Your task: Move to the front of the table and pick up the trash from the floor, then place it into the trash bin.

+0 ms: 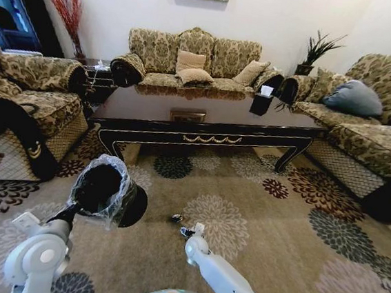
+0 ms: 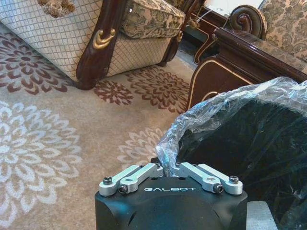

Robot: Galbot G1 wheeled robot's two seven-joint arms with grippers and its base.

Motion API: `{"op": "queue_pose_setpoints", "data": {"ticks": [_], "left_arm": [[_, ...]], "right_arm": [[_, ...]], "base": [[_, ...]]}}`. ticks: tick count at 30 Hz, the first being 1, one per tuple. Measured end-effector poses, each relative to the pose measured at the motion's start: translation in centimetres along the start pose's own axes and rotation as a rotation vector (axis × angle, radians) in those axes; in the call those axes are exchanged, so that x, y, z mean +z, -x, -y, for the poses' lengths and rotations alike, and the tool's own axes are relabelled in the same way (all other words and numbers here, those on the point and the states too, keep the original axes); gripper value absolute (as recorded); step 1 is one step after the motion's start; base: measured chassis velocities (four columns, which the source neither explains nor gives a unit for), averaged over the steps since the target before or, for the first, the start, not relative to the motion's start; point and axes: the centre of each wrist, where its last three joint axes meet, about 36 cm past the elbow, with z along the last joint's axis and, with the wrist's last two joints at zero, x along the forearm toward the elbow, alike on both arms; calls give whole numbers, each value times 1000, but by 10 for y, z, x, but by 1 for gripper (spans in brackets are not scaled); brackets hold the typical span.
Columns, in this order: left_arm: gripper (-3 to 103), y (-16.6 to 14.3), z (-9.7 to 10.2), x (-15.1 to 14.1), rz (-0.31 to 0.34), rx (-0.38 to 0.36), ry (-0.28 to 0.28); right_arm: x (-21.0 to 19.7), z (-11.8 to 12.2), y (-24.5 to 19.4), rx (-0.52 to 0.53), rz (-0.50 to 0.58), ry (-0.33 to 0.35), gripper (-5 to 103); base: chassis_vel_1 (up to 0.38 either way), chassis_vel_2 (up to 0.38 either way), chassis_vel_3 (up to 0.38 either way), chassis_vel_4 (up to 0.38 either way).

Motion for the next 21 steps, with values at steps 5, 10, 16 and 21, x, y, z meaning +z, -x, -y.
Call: {"op": "queue_pose_setpoints", "data": {"ticks": [5, 10, 16, 21], "left_arm": [[4, 2, 0, 2, -7, -3, 4], [4, 3, 0, 3, -10, -7, 5], [4, 5, -1, 4, -12, -10, 5], [4, 5, 1, 7, -16, -10, 7]], "right_arm": [[7, -3, 3, 3, -5, -13, 100], [15, -6, 6, 4, -7, -29, 98], [21, -3, 9, 13, 6, -57, 77], [23, 1, 8, 12, 33, -72, 55]], "base": [[0, 0, 0, 0], [0, 0, 0, 0], [0, 0, 0, 0], [0, 0, 0, 0]]}}
